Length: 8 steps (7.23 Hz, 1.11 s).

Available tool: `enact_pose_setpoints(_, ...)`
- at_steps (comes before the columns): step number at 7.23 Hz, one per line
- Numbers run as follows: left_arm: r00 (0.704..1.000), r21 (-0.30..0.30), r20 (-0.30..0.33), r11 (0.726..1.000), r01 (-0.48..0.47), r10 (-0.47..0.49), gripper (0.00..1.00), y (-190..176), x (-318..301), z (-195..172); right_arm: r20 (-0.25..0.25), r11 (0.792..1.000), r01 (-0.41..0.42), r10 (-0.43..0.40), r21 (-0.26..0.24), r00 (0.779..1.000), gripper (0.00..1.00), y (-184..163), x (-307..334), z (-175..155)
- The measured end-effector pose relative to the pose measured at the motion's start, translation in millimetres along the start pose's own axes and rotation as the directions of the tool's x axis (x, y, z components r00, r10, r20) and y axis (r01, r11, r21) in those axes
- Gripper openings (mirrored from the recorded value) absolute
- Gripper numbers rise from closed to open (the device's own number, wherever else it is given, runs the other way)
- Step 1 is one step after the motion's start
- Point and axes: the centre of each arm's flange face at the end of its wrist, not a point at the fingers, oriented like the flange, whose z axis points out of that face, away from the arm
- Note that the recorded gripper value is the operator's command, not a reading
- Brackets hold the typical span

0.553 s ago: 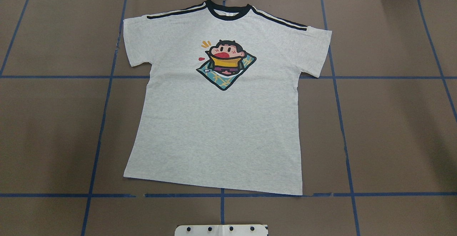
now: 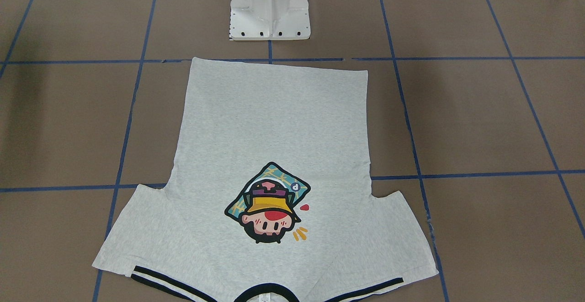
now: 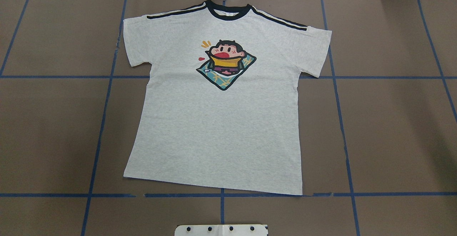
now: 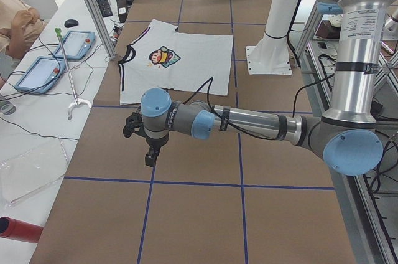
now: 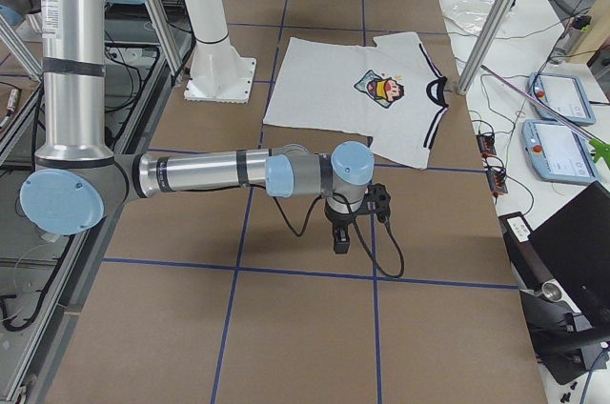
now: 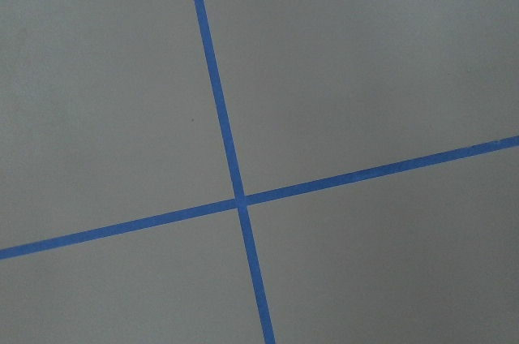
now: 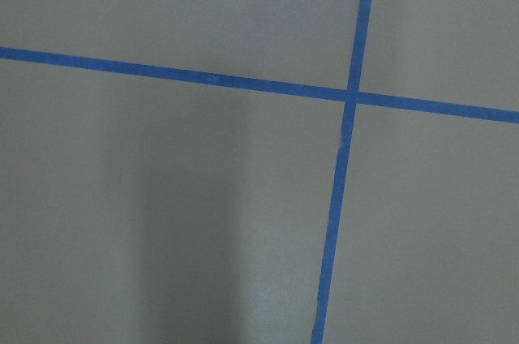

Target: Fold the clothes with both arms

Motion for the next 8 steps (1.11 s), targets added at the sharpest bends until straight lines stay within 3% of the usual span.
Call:
enact_pose_setpoints(3, 1.0, 0.014, -0.005, 1.0, -0.024, 0.024, 0.99, -8, 9, -3, 0.008, 0.997, 0.066, -0.067, 0.041, 0.998, 1.0, -26, -24, 14)
enact_pose_setpoints(7, 0.998, 0.038, -0.007, 0.997, -0.063, 0.063, 0.93, -41, 13, 0, 0.011, 0.996, 0.076, -0.077, 0.052, 0.997, 1.0, -180, -177, 38)
enact_pose_setpoints(8, 0.996, 0.059, -0.006, 0.995, -0.086, 0.086, 0.99, -47, 16, -3, 0.021, 0.996, 0.069, -0.07, 0.058, 0.997, 0.99, -213, -219, 40)
